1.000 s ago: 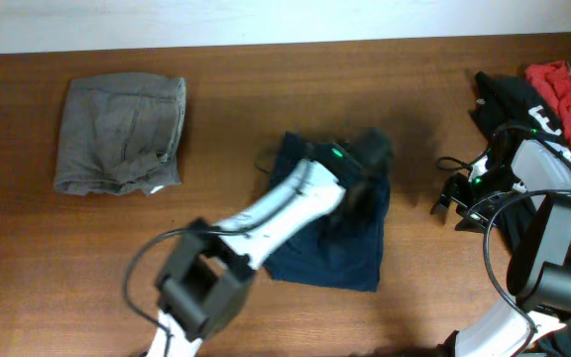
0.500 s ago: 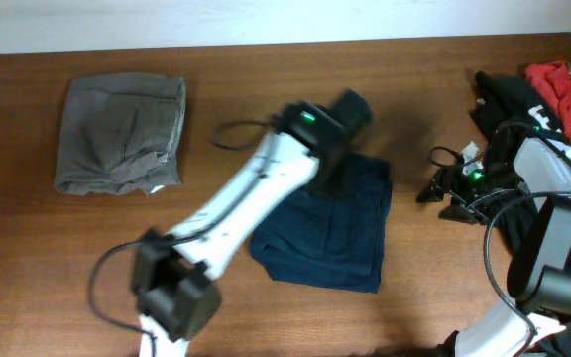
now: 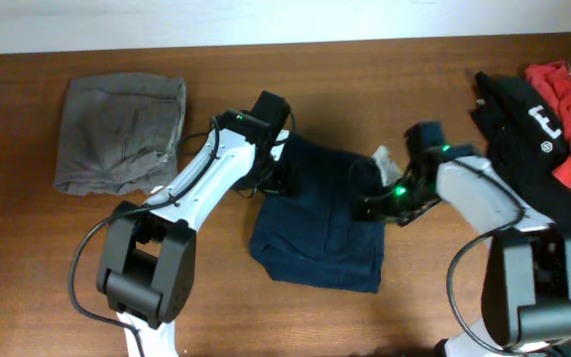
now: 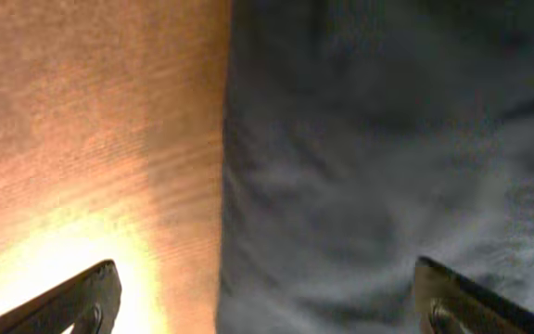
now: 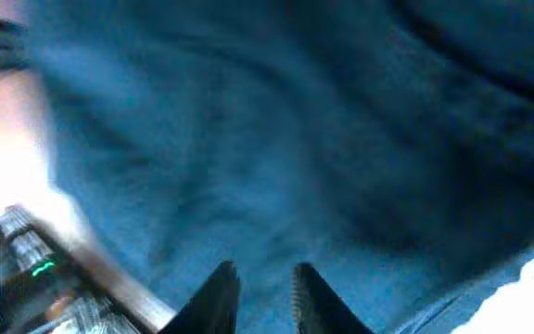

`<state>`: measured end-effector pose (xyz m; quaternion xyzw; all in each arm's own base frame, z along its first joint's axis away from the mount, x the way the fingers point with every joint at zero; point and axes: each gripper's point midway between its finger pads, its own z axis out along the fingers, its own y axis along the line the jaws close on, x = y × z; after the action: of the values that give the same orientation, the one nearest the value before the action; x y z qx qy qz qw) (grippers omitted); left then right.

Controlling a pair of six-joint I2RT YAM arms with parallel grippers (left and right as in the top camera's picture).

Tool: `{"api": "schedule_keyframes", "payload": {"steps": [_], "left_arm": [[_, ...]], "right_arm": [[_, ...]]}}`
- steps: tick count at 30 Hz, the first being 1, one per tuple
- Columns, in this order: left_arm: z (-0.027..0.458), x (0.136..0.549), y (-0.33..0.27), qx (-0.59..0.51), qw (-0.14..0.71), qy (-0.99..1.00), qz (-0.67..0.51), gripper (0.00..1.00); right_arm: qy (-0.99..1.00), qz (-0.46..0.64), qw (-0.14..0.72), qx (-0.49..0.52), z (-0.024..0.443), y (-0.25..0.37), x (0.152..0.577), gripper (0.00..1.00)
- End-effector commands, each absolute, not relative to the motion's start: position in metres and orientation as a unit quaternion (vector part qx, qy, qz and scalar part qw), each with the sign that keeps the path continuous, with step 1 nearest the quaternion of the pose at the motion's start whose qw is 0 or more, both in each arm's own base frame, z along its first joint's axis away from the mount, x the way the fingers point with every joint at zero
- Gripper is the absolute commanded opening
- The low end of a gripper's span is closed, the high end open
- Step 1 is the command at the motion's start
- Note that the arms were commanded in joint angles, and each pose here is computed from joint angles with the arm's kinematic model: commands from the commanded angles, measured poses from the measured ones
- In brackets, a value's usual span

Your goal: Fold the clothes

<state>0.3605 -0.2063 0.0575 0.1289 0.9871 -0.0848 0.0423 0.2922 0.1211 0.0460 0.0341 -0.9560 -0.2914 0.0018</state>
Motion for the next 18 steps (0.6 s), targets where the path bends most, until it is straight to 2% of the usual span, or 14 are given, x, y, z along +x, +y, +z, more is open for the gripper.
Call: {"api": "schedule_keyframes", "payload": {"steps": [1, 3, 6, 7, 9, 10, 11, 15, 18], "left_arm": [[0.042, 0.345, -0.196, 0.137, 0.006, 0.984, -0.114, 0.99], [0.035, 0.333, -0.195, 0.127, -0.021, 0.982, -0.139, 0.99], [0.031, 0.333, -0.196, 0.127, -0.016, 0.981, -0.143, 0.98], [0.031, 0.332, -0.195, 0.127, -0.019, 0.981, -0.143, 0.81], [0.031, 0.327, -0.193, 0.125, -0.031, 0.982, -0.139, 0.18], [0.031, 0.324, -0.192, 0.124, -0.037, 0.982, -0.137, 0.06], [0.033, 0.317, -0.185, 0.118, -0.056, 0.983, -0.130, 0.00], [0.069, 0.318, -0.154, 0.106, -0.040, 0.991, -0.072, 0.00], [0.117, 0.307, -0.156, 0.095, -0.008, 0.991, -0.099, 0.00]], "right_arm": [[-0.983, -0.162, 0.040, -0.077, 0.009, 0.082, 0.275, 0.23], [-0.982, -0.157, 0.050, -0.088, 0.003, 0.076, 0.267, 0.23], [-0.982, -0.157, 0.056, -0.086, 0.002, 0.076, 0.263, 0.23], [-0.982, -0.158, 0.057, -0.085, 0.003, 0.077, 0.263, 0.23], [-0.982, -0.158, 0.057, -0.086, 0.003, 0.077, 0.263, 0.22], [-0.982, -0.158, 0.058, -0.086, 0.003, 0.077, 0.262, 0.22], [-0.983, -0.158, 0.059, -0.078, 0.003, 0.076, 0.261, 0.22], [-0.983, -0.158, 0.062, -0.068, 0.003, 0.076, 0.259, 0.23], [-0.984, -0.160, 0.055, -0.048, 0.006, 0.076, 0.261, 0.23]]}}
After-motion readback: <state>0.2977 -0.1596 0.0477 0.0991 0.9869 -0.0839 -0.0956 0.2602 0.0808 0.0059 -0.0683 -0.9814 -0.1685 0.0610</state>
